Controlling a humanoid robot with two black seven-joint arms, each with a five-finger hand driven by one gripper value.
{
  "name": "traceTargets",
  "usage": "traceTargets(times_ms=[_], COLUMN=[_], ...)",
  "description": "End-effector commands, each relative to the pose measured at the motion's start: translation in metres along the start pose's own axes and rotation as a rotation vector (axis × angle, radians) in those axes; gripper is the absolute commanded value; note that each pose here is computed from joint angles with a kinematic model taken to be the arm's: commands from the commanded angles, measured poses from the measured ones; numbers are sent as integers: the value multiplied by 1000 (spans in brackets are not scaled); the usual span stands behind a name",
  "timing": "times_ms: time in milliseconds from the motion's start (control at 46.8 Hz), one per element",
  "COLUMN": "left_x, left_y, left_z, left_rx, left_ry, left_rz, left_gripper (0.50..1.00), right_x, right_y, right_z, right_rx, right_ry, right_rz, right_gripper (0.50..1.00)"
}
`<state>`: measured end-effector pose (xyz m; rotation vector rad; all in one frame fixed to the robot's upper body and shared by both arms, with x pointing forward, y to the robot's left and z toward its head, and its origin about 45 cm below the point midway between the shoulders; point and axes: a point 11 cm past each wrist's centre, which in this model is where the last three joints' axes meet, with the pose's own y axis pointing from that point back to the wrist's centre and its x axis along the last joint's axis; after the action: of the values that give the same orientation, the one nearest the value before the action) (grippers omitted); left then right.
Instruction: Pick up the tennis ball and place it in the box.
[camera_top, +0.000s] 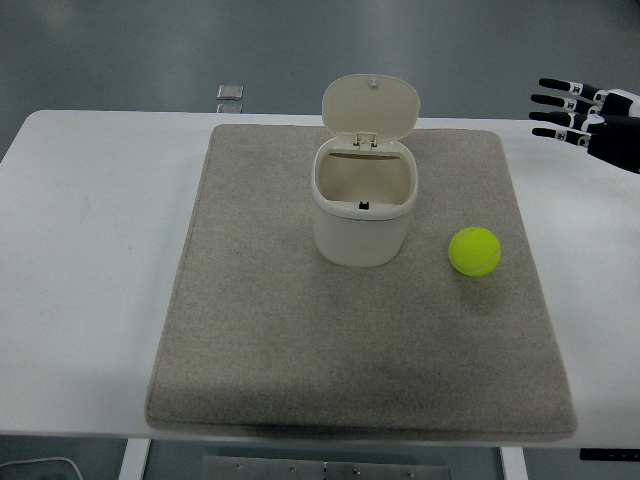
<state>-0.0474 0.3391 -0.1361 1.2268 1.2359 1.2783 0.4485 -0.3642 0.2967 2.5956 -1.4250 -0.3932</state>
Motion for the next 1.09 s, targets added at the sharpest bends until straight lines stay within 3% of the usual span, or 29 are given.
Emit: traceTargets(times_ms=[0, 278, 534, 1068], left_x=[0, 0, 0, 0], left_y=[0, 0, 0, 0], left_z=[0, 0, 0, 0], left_rx=[0, 1, -1, 1], left_ry=[-1, 0, 0, 0], left_rz=[0, 0, 0, 0], left_gripper=[992, 992, 992, 992], right_x=[-2, -2, -4, -46], right_y=[1, 2, 6, -2], right_z=[0, 8, 6, 9], right_rx=[-1, -35, -37, -28], right_ry=[45, 287, 516, 753], right_rz=[-30, -40, -80, -264], right_gripper=[915, 913, 913, 913])
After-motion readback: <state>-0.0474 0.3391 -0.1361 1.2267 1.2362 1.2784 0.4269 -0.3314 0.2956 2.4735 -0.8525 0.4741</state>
